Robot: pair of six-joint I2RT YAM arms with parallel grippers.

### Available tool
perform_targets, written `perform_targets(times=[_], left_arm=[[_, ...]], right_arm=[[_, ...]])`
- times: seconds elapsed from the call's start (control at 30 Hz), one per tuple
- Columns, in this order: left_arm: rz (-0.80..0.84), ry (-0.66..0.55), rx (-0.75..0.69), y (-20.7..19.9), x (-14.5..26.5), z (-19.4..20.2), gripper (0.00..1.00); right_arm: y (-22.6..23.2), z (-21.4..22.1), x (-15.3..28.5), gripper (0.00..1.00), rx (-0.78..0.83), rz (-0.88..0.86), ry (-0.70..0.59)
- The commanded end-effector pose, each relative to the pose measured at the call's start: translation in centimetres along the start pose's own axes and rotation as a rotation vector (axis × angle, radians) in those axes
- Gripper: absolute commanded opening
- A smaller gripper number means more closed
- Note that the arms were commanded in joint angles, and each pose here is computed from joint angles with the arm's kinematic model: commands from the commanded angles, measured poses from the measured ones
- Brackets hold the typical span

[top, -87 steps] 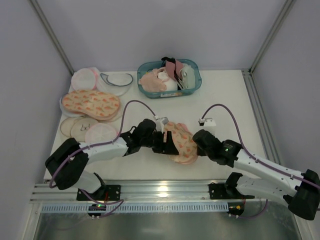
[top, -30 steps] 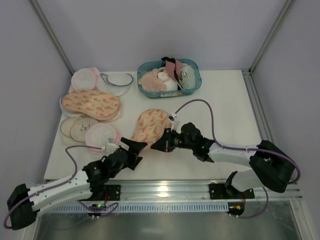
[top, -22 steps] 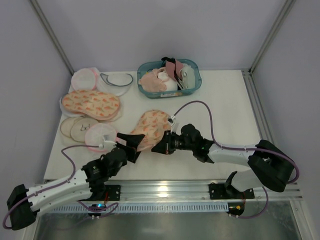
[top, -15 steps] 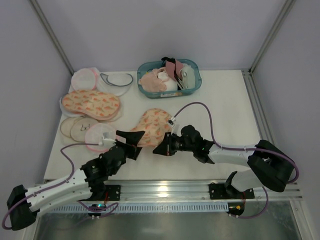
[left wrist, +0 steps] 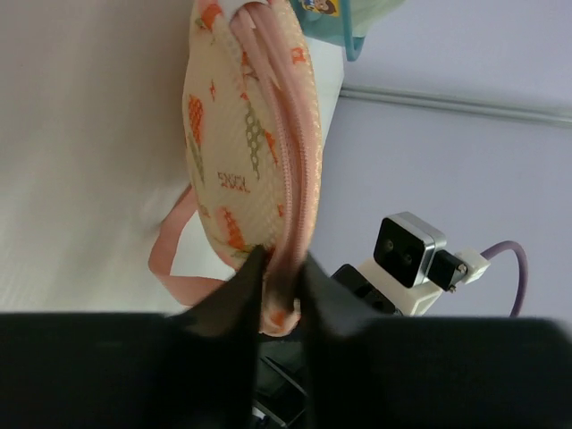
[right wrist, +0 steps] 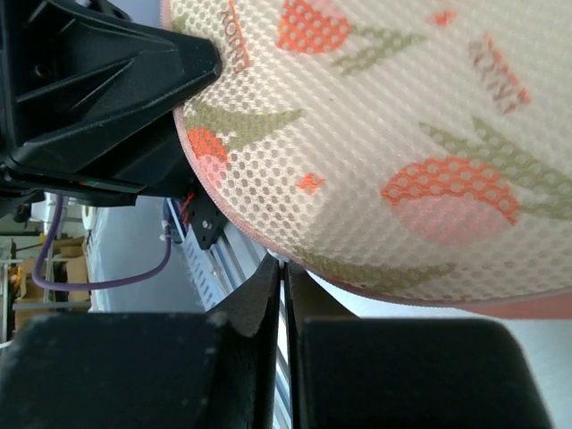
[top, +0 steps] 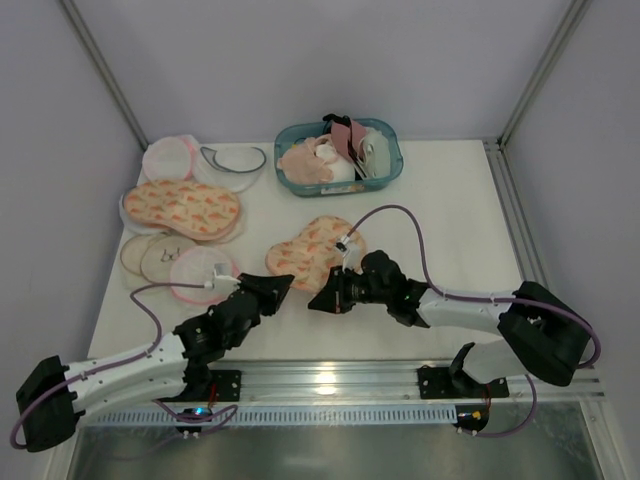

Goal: Unzip the laundry bag and remove the bra

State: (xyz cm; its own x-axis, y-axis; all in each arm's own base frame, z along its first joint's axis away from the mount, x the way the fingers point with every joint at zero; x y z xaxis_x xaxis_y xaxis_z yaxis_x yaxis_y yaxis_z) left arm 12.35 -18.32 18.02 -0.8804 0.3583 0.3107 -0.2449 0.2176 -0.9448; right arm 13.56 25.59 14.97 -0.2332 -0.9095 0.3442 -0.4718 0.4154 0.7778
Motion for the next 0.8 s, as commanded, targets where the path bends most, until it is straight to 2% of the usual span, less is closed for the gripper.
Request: perform_targets(times=[0.0, 0.07, 0.23, 0.33, 0.5, 0.77], left_arm=[[0.083, -0.034, 0.02, -1.5, 0.3, -0.4, 0.11], [0.067, -0.051, 0.003, -1.3, 0.4, -0.6, 0.0], [0.057, -0.068, -0.028, -1.2, 0.9, -1.2, 0.0], [0.037, -0.065, -0.064, -1.0, 1.3, -1.4, 0.0], [-0.011, -0.027, -0.161, -0.5, 2.0, -1.5, 0.0], [-0.015, 0.024, -0.309, 0.2, 3.6, -2.3, 0.0]], right_arm=[[0.6, -0.8, 0.4, 0.04, 0.069, 0.036, -0.006], [0.3, -0.8, 0.6, 0.04, 0.073, 0.087, 0.008], [-0.2, -0.9, 1.4, 0.04, 0.093, 0.242, 0.055], [-1.5, -0.6, 2.8, 0.04, 0.081, 0.469, 0.1], [-3.5, -0.8, 4.0, 0.04, 0.114, 0.727, 0.054], [-6.8, -1.0, 4.0, 0.04, 0.09, 0.913, 0.052]])
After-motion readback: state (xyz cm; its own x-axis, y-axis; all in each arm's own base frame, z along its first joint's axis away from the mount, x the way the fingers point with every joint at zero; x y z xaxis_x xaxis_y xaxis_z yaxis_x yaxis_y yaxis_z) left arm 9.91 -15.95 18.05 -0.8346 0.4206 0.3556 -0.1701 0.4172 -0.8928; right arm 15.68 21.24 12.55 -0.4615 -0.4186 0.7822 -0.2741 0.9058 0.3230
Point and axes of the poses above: each gripper's point midway between its finger pads, its own x axis back along the fingers, its own y axis along the line the jaws close on, z = x × y, the point moved 10 cm from there along x, back along the fingers, and after that the axes turned 2 degrees about -x, right-handed, at the moved point
